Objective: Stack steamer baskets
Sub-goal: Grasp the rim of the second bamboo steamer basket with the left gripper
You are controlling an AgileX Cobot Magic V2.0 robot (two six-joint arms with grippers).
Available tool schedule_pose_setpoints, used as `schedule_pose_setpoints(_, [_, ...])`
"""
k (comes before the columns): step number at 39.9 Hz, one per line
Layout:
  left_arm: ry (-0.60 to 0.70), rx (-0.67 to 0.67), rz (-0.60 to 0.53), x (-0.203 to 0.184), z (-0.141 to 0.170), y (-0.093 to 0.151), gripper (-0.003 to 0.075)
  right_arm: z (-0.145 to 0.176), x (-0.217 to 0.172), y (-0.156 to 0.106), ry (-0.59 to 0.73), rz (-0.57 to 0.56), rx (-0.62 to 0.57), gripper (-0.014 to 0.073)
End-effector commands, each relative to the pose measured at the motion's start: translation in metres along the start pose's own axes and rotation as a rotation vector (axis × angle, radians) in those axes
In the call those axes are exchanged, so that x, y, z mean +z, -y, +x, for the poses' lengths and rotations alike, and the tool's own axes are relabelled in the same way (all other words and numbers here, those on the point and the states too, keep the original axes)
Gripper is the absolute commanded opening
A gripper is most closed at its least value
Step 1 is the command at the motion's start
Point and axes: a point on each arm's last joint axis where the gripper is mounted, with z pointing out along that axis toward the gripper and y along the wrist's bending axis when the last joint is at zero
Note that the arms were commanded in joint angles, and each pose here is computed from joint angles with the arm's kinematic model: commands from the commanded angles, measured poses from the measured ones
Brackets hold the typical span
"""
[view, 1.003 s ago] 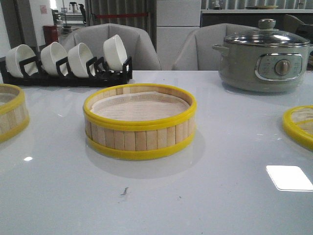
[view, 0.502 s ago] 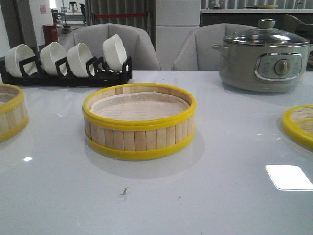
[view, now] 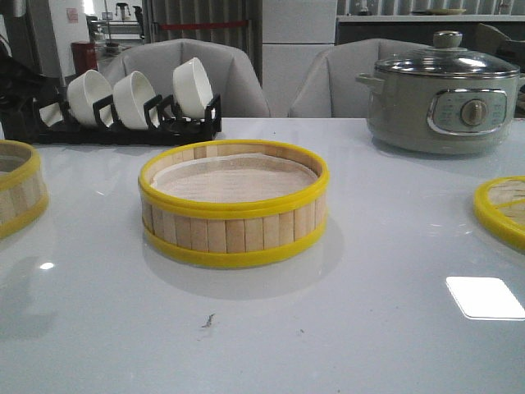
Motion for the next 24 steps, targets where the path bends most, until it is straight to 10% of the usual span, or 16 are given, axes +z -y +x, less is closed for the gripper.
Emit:
schedule_pose_setpoints(1, [0.116,-0.028,0.007,-0.012,-0.02,-0.003,0.0389,-0.018,-0.005,0.0,0.105,-0.001,-0.003,0.0438])
schedule_pose_setpoints(24, [-0.062,-0.045,0.007,0.049,0.002,-0.003,0.0331,-0.019,-0.005,0.0,0.118,-0.001,-0.003,0.0438])
